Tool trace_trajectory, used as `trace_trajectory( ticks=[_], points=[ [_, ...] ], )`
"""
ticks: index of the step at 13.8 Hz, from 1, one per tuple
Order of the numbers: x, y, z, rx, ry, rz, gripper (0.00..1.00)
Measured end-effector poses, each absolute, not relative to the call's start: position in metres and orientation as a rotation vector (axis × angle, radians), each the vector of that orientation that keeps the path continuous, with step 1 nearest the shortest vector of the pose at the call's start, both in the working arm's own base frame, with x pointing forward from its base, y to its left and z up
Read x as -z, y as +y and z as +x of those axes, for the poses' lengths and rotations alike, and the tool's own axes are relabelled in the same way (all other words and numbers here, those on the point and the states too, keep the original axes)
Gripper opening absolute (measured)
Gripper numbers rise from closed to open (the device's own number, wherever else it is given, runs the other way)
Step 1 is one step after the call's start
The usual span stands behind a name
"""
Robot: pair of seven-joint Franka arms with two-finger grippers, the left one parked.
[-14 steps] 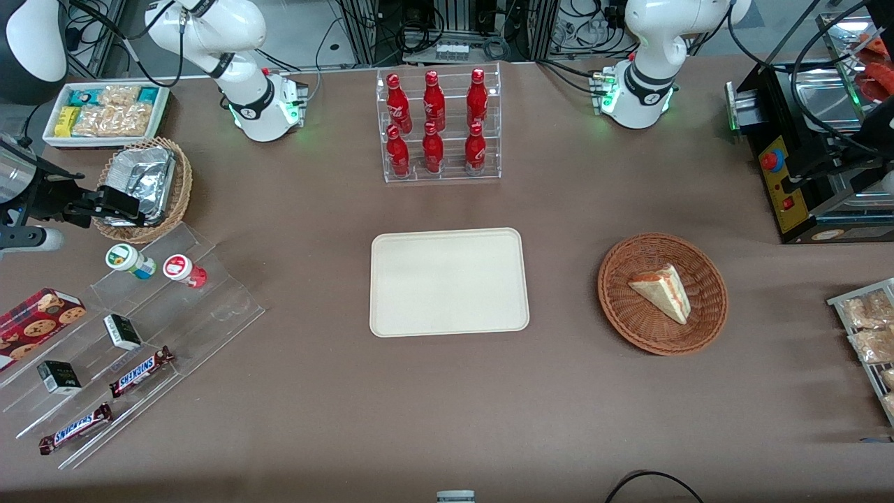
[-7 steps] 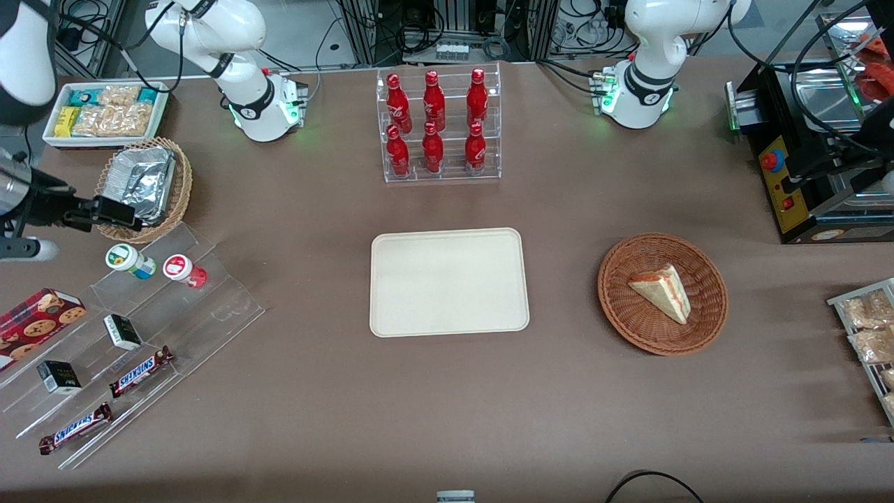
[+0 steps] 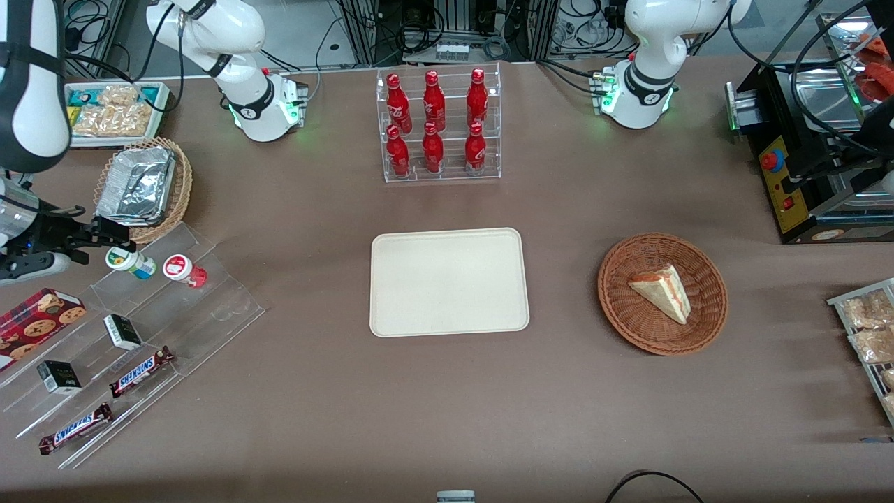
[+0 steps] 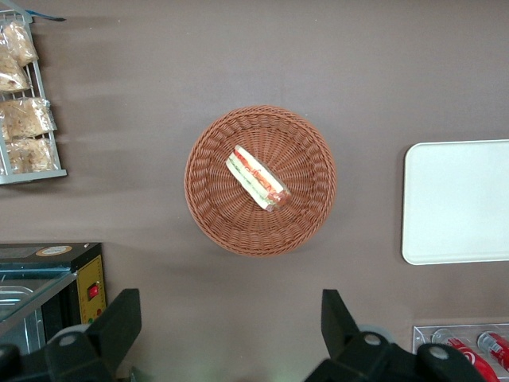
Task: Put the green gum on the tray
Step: 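Move the right gripper down over the green-lidded gum tub on the stand, then close the right gripper on the green-lidded gum tub and lift it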
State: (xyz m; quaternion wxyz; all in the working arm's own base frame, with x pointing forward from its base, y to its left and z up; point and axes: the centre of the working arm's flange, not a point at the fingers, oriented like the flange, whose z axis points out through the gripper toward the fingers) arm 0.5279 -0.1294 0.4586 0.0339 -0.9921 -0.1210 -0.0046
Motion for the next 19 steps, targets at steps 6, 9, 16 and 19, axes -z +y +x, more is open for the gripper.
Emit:
trace_trajectory(
  ticks=[6,9,16,19],
  points=[
    [-0.414,-0.158,0.498,0.066,-0.593,-3.036,1.00],
    [-0.398,-0.168,0.489,0.104,-0.670,-3.038,1.00],
    [-0.389,-0.171,0.487,0.147,-0.689,-3.054,1.00],
    [-0.382,-0.171,0.488,0.153,-0.690,-3.058,0.98]
  ],
)
